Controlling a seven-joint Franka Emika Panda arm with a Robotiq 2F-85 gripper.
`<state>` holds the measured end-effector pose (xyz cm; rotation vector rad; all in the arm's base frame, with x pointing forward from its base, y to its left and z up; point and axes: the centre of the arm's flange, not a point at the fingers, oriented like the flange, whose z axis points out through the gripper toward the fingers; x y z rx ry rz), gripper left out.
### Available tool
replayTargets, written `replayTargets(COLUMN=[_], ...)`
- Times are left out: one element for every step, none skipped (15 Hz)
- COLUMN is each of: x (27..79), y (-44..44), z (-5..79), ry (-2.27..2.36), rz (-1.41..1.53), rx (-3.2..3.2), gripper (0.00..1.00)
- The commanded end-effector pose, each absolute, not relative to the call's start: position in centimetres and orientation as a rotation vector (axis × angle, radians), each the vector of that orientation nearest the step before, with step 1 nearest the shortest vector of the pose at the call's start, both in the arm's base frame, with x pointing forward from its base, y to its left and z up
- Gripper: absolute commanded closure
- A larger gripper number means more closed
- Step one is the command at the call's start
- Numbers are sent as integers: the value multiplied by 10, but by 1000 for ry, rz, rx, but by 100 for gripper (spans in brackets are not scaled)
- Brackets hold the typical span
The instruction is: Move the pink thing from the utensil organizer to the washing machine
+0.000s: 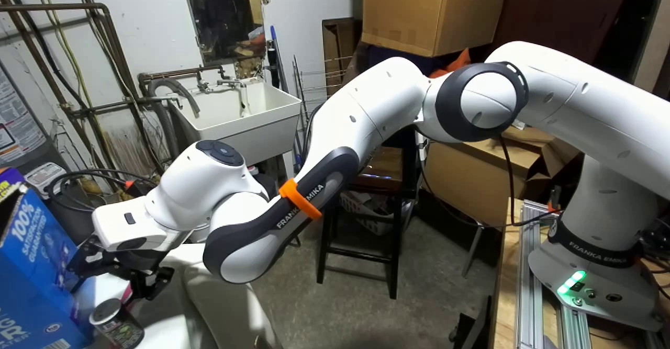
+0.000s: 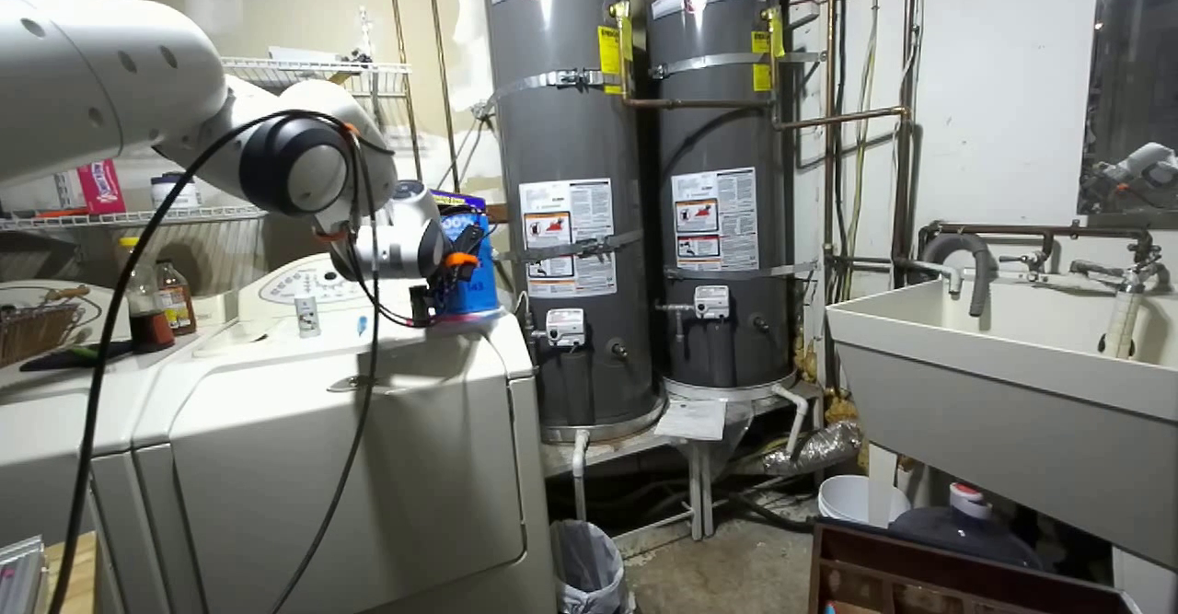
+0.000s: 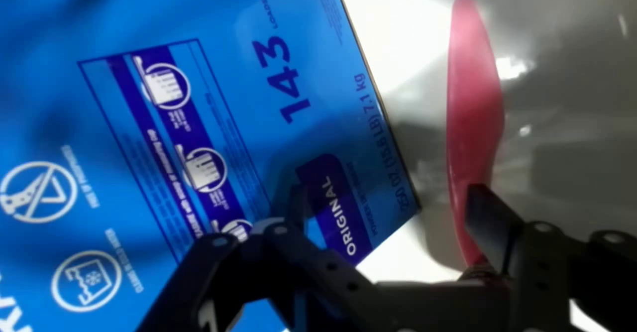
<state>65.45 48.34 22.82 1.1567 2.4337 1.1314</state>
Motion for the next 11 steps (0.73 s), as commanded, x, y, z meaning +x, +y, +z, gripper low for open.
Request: replayTargets(x=[614, 606, 602, 598, 595, 592, 594, 596, 597, 671, 670], y=[483, 479, 476, 471, 469, 466, 466, 467, 469, 472, 475], z=[254, 260, 267, 274, 281, 287, 295, 303, 308, 322, 331], ry=[2268, 2204, 2150, 2098, 2044, 1988, 1932, 1872, 1815, 1928, 1889], rz=[1039, 1029, 1027, 1018, 1008, 1004, 1000, 1006, 1020, 1049, 1055], rx=[1186, 1224, 1248, 1279, 1307, 1333, 1354, 1366, 1356, 1342, 1346], gripper=[0, 0, 0, 0, 0, 0, 0, 0, 0, 0, 0])
